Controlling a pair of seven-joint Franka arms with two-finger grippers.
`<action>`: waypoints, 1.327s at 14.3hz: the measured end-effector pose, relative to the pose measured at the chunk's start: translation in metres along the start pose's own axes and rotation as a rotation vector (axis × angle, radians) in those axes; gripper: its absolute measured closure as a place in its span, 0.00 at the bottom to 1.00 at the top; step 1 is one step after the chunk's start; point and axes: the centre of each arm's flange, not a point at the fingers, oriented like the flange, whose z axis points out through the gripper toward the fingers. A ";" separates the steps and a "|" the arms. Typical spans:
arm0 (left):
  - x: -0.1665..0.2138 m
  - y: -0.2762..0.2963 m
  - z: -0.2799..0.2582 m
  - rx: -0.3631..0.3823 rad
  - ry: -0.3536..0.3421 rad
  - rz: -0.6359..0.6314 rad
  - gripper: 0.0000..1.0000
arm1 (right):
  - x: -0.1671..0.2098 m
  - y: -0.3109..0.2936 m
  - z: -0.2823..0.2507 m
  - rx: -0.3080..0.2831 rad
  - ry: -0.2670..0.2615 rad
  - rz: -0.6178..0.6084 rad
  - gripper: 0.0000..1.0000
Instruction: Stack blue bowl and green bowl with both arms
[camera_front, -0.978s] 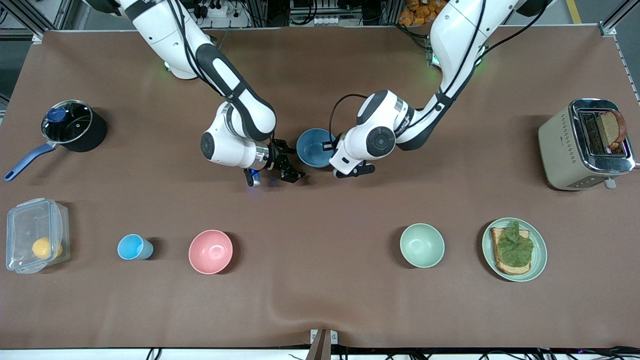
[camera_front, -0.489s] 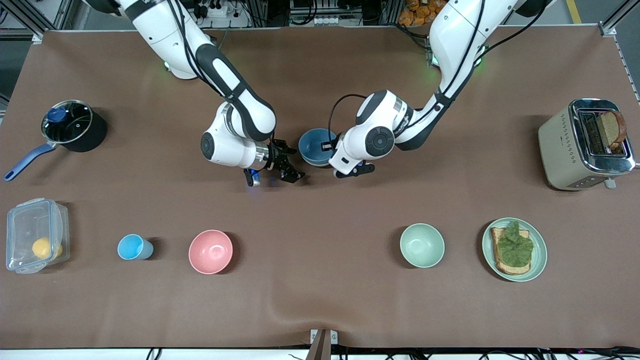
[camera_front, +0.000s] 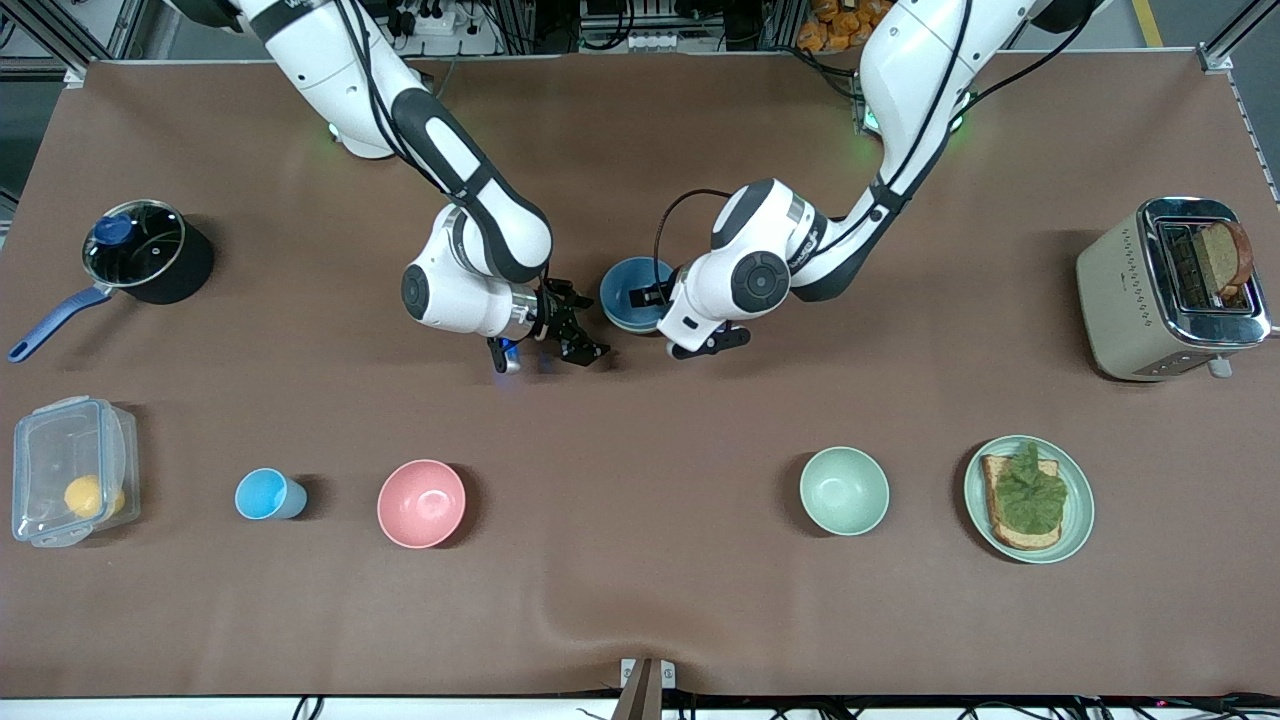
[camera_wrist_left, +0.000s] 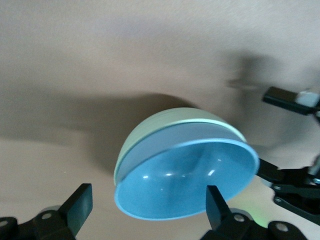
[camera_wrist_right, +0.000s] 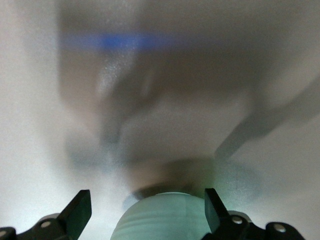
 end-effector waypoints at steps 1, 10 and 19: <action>-0.001 0.002 -0.009 -0.007 0.009 0.000 0.00 | 0.000 0.000 0.000 -0.001 0.000 0.001 0.00; -0.016 -0.020 -0.152 0.023 0.099 0.000 0.00 | -0.003 -0.008 -0.008 0.011 -0.012 -0.006 0.00; -0.015 -0.108 -0.350 0.116 0.240 -0.073 0.00 | -0.005 -0.050 -0.113 -0.105 -0.080 -0.047 0.00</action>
